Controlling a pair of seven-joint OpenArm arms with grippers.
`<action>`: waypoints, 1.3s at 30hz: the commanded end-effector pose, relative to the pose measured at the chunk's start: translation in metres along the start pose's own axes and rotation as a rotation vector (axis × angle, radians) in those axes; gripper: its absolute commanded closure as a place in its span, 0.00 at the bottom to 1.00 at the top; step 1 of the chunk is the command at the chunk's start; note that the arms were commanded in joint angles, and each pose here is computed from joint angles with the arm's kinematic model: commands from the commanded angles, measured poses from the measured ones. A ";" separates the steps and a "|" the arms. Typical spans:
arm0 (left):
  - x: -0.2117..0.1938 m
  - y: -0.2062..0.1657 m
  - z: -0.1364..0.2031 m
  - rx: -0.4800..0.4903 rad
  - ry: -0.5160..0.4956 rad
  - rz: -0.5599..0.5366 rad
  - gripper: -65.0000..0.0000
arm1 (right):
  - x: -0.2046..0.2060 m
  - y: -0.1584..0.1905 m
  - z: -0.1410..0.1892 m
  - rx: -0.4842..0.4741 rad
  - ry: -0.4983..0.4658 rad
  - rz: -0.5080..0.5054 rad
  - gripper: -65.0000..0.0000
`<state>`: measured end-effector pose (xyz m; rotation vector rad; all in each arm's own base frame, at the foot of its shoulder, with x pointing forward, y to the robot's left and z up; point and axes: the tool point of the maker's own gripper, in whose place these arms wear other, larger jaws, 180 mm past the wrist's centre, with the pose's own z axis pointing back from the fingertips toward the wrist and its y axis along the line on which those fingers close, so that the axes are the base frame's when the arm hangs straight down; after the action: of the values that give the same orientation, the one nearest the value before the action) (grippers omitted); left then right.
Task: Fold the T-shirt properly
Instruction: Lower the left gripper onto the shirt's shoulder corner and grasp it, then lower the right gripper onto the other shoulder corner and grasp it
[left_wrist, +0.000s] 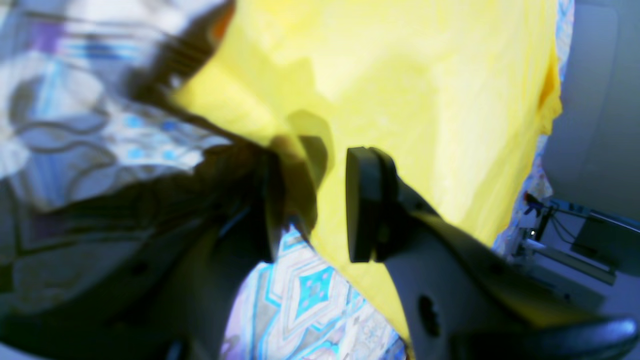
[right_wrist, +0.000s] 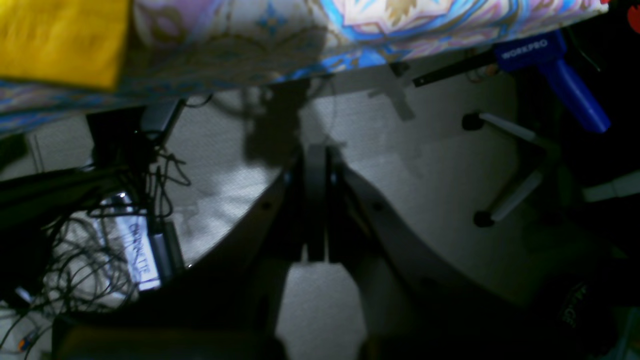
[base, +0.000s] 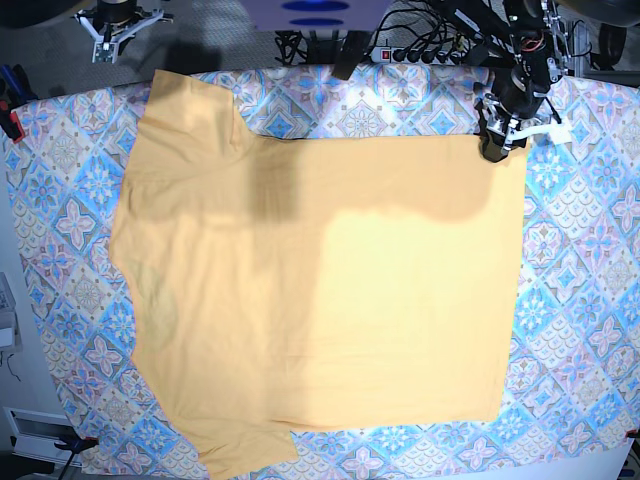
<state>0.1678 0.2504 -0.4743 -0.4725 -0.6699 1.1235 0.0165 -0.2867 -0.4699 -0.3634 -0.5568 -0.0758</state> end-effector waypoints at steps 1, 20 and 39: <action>-0.002 0.001 0.000 0.010 0.017 -0.010 0.72 | 0.009 -0.008 0.000 -0.018 -0.033 0.002 1.00; -0.005 0.009 0.005 0.025 0.028 -0.014 1.00 | 0.029 0.041 0.005 0.108 -0.086 0.027 0.96; 0.000 0.010 0.006 0.030 0.023 -0.029 1.00 | 0.071 0.069 -0.030 0.144 -0.040 -0.005 0.77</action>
<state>0.1567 0.2480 -0.4801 -0.4607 -0.6316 1.1152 0.0756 -0.2247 -0.4866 -0.2061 -0.5150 -0.0310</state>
